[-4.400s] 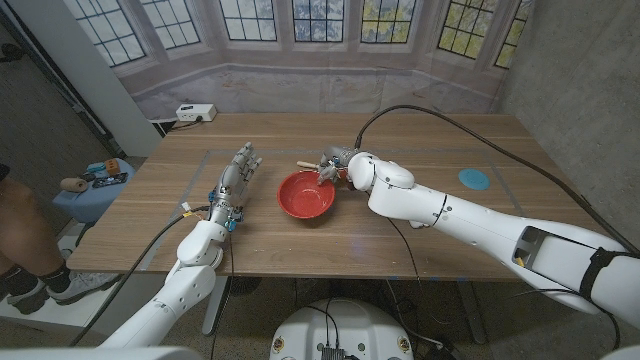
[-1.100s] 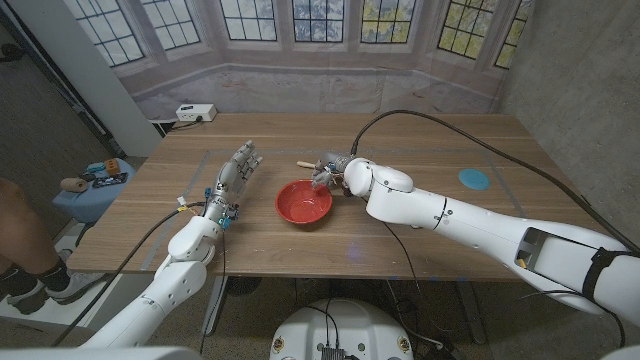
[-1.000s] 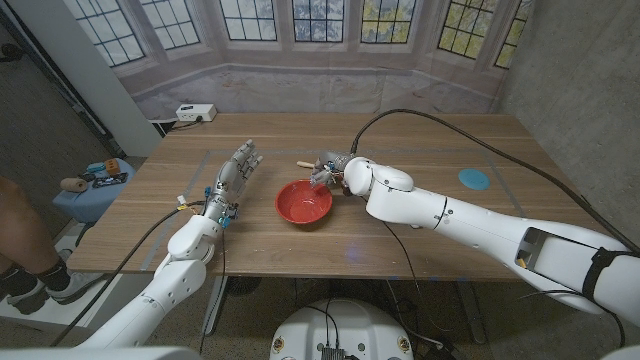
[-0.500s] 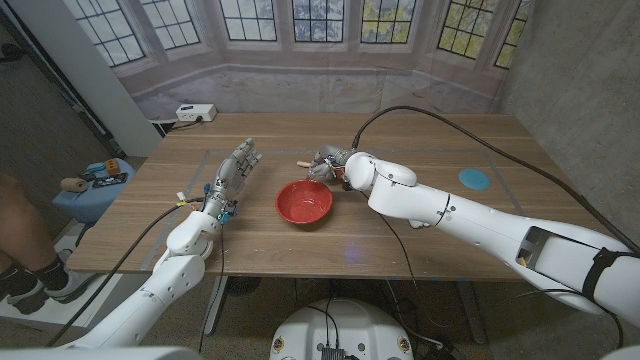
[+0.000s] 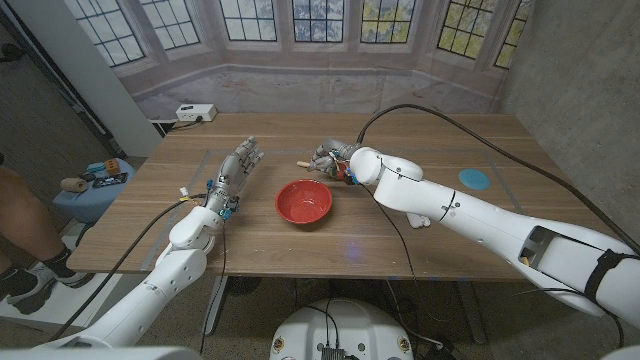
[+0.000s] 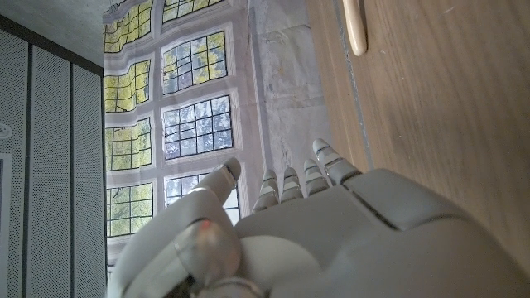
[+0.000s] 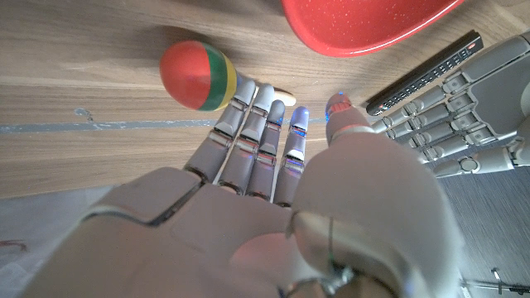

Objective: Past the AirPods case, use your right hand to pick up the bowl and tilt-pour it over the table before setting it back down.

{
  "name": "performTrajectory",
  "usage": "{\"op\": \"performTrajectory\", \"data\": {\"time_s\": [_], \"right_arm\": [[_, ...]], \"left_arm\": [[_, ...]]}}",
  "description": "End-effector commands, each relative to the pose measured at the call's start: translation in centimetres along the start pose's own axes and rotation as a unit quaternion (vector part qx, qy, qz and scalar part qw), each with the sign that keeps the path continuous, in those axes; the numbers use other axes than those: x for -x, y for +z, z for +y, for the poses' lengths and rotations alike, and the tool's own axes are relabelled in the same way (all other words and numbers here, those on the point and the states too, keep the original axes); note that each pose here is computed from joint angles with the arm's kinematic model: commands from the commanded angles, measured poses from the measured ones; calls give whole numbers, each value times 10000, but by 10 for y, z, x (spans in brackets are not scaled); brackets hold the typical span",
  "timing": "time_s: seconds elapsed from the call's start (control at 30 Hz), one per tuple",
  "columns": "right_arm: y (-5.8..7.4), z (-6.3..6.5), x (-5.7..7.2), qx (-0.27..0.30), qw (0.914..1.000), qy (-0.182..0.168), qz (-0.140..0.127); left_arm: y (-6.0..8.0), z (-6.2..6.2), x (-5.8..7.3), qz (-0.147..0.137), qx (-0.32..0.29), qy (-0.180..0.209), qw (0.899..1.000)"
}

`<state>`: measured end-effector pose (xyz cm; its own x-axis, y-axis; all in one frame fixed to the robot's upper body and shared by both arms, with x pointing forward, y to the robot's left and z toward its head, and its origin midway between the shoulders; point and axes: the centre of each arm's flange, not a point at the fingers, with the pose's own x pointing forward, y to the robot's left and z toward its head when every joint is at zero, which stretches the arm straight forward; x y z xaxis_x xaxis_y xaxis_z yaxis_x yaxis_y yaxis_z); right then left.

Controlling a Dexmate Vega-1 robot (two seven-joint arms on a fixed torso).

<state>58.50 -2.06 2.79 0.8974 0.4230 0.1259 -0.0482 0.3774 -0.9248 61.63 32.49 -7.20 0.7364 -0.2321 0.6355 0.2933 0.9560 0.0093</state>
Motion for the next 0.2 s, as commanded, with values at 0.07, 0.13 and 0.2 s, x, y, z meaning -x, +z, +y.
{"op": "performTrajectory", "data": {"time_s": [0.07,0.13,0.2], "right_arm": [[-17,-21,-6,-222,9997,37,-106],[-19,-26,-8,-263,9996,33,-97],[-21,-30,-9,-285,9995,61,-112]], "left_arm": [[-1,-18,-20,85,33,-9,10000],[-1,-21,-23,110,40,-1,9999],[-1,-23,-25,136,58,4,9999]]}}
